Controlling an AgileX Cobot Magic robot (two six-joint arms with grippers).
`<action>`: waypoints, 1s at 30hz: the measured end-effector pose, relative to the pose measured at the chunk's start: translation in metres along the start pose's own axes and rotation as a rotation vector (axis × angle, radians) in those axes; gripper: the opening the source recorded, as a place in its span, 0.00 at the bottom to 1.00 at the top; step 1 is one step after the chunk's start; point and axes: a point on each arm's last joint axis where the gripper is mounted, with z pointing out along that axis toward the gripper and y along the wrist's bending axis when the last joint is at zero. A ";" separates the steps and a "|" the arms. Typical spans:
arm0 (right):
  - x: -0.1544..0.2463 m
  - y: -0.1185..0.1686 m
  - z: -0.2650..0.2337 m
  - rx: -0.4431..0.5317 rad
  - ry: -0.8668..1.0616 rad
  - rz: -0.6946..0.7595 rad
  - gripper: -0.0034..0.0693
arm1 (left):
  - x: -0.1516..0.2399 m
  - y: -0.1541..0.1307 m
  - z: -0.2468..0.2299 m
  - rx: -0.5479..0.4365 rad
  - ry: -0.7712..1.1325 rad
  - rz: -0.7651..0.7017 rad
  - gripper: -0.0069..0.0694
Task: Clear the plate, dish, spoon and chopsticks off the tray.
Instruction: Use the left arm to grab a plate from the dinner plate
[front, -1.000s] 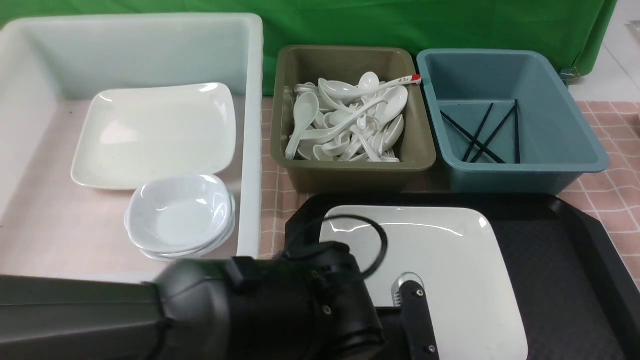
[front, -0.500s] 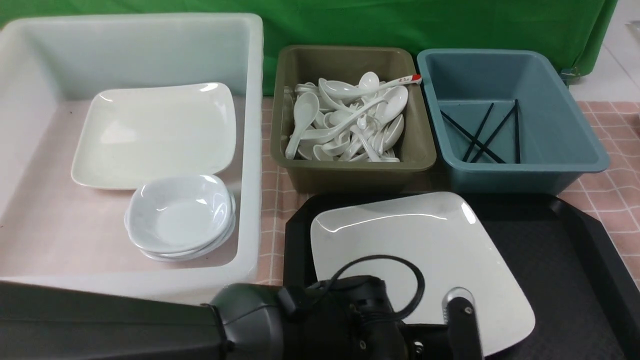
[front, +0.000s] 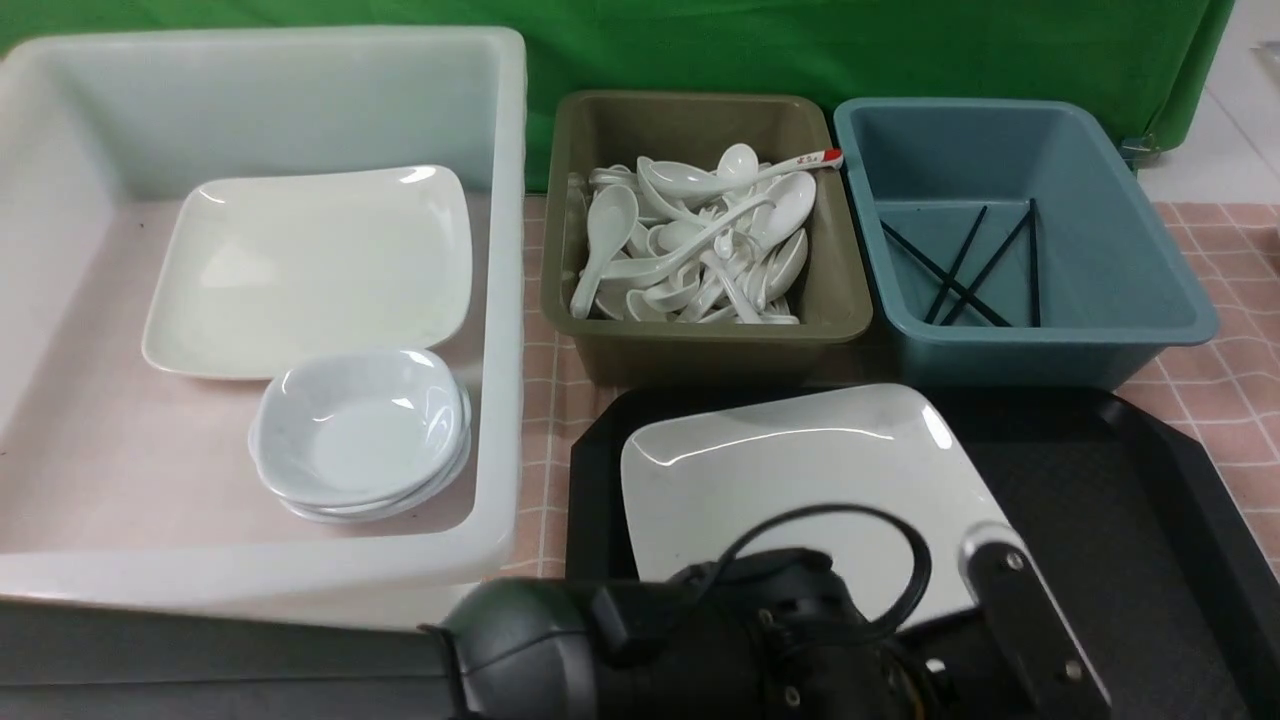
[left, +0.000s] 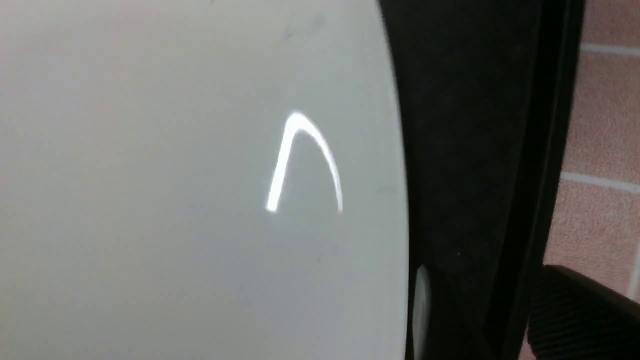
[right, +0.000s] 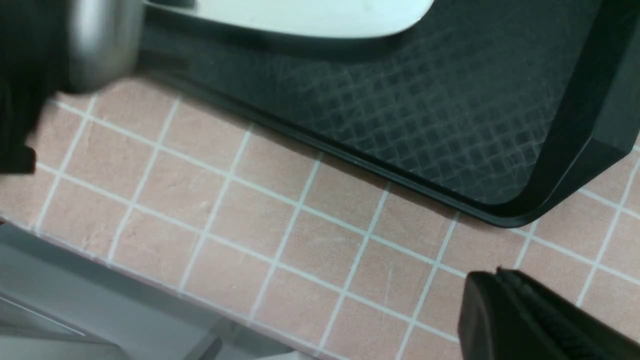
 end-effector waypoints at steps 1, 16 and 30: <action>0.000 0.000 0.000 0.000 0.000 0.000 0.09 | -0.004 0.004 -0.010 -0.010 0.014 -0.120 0.45; 0.000 0.000 0.000 0.000 -0.002 0.000 0.09 | 0.056 0.021 -0.008 0.151 0.250 -1.045 0.10; 0.000 0.001 0.000 -0.011 -0.002 0.002 0.09 | 0.077 0.030 -0.018 0.229 -0.084 -1.522 0.22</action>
